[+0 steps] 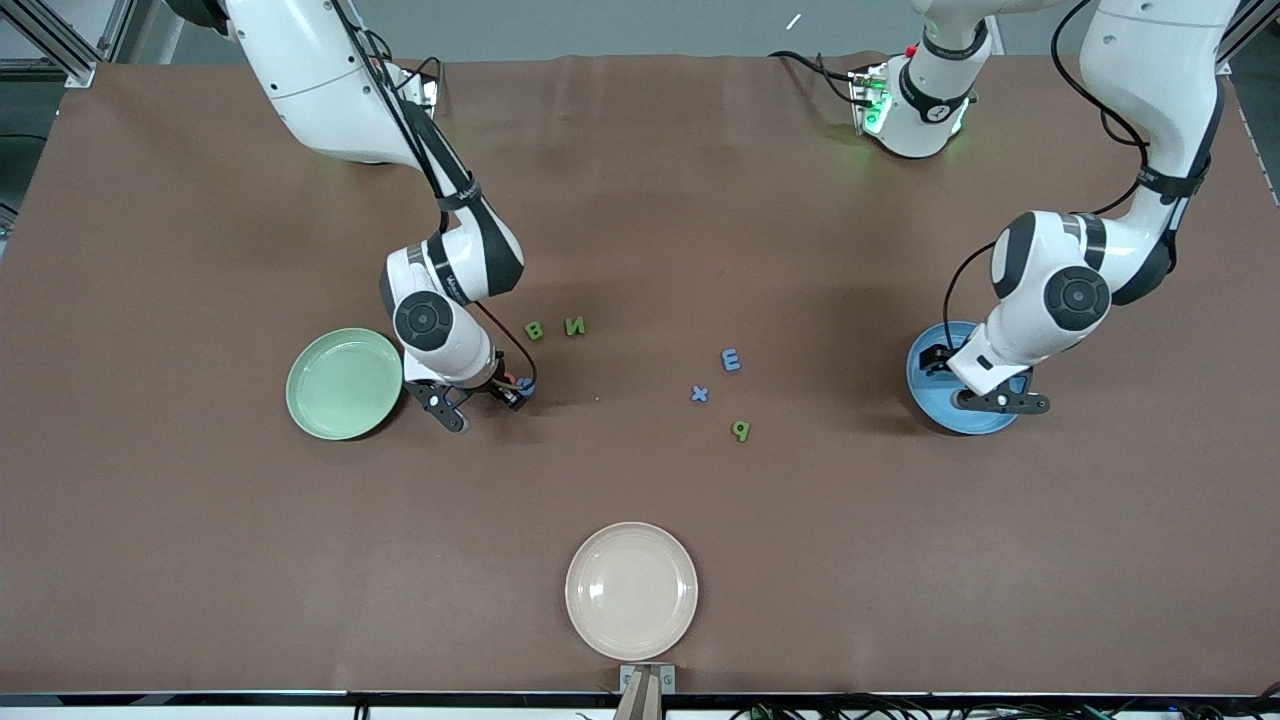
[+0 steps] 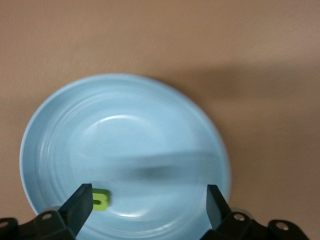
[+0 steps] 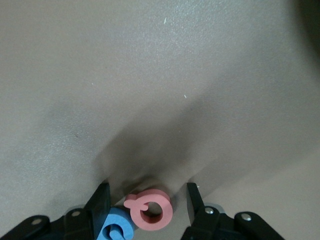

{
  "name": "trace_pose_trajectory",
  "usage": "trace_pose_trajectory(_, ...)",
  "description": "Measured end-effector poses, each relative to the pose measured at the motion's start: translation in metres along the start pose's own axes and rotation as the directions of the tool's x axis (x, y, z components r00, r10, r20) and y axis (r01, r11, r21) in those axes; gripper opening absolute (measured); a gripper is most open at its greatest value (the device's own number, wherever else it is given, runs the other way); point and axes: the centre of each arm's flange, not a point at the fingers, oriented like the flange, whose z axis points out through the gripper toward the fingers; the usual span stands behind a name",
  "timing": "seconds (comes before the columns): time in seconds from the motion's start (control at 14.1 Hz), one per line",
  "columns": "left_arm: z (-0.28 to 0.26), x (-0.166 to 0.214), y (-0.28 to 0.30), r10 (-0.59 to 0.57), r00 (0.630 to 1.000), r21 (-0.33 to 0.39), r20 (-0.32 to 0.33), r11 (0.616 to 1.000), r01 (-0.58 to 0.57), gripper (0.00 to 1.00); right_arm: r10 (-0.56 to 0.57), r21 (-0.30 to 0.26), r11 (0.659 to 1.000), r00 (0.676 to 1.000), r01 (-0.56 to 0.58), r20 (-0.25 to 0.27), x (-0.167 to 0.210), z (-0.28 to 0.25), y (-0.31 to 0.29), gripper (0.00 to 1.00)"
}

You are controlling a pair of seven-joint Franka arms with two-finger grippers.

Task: Sort upper and lower case letters into plates
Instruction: 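Grasp the pink q with the right gripper while the left gripper reaches the b, then place the q in the green plate while the left gripper grasps the b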

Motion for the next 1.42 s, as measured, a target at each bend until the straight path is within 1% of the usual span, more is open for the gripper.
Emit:
trace_pose_trajectory(0.21,-0.034,0.024,0.052,-0.003,0.999,-0.020,-0.040,1.000,0.002,1.00,-0.001,0.000,1.000,1.000,0.001,0.000,0.000,0.000,0.000,0.69)
trace_pose_trajectory(0.36,-0.039,0.041,0.093,0.023,0.998,-0.046,-0.062,0.999,-0.026,1.00,-0.001,0.002,1.000,1.000,0.001,-0.002,-0.001,0.000,0.000,0.67)
trace_pose_trajectory(0.5,-0.033,0.054,0.136,0.057,0.996,-0.067,-0.071,0.996,-0.061,1.00,0.000,0.004,1.000,1.000,0.000,-0.002,-0.001,0.000,-0.001,0.65)
trace_pose_trajectory(0.57,-0.027,0.058,0.158,0.070,0.995,-0.076,-0.070,0.994,-0.075,1.00,0.000,0.004,1.000,1.000,0.000,-0.003,-0.001,-0.001,-0.001,0.64)
trace_pose_trajectory(0.64,-0.020,0.061,0.179,0.072,0.995,-0.085,-0.066,0.993,-0.077,1.00,0.000,0.006,1.000,1.000,0.000,-0.003,-0.002,-0.001,-0.001,0.59)
trace_pose_trajectory(0.71,-0.013,0.064,0.196,0.059,0.996,-0.094,-0.060,0.993,-0.065,1.00,0.000,0.006,1.000,1.000,0.000,-0.004,-0.002,-0.001,-0.002,0.59)
trace_pose_trajectory(0.78,-0.007,0.065,0.211,0.042,0.998,-0.102,-0.055,0.994,-0.047,1.00,0.000,0.007,1.000,1.000,0.000,-0.004,-0.002,-0.001,-0.002,0.54)
trace_pose_trajectory(0.85,-0.002,0.067,0.226,0.028,0.998,-0.109,-0.051,0.993,-0.034,1.00,0.000,0.008,1.000,1.000,0.000,-0.004,-0.003,-0.001,-0.002,0.54)
trace_pose_trajectory(1.0,0.006,0.069,0.257,0.020,0.999,-0.122,-0.050,0.992,-0.026,1.00,0.000,0.004,1.000,1.000,0.000,-0.001,-0.003,-0.005,-0.002,0.41)
trace_pose_trajectory(1.14,0.017,0.071,0.282,0.028,0.999,-0.131,-0.047,0.991,-0.034,0.98,0.001,-0.002,1.000,1.000,-0.001,0.001,-0.003,-0.004,-0.001,0.41)
trace_pose_trajectory(1.35,0.038,0.074,0.294,0.033,0.999,-0.136,-0.028,0.990,-0.037,0.96,-0.005,0.003,1.000,1.000,0.005,-0.005,0.002,-0.006,0.000,0.41)
trace_pose_trajectory(1.42,0.044,0.074,0.294,0.033,0.999,-0.136,-0.021,0.990,-0.035,0.90,-0.013,0.011,1.000,1.000,0.014,-0.011,0.010,-0.011,0.002,0.41)
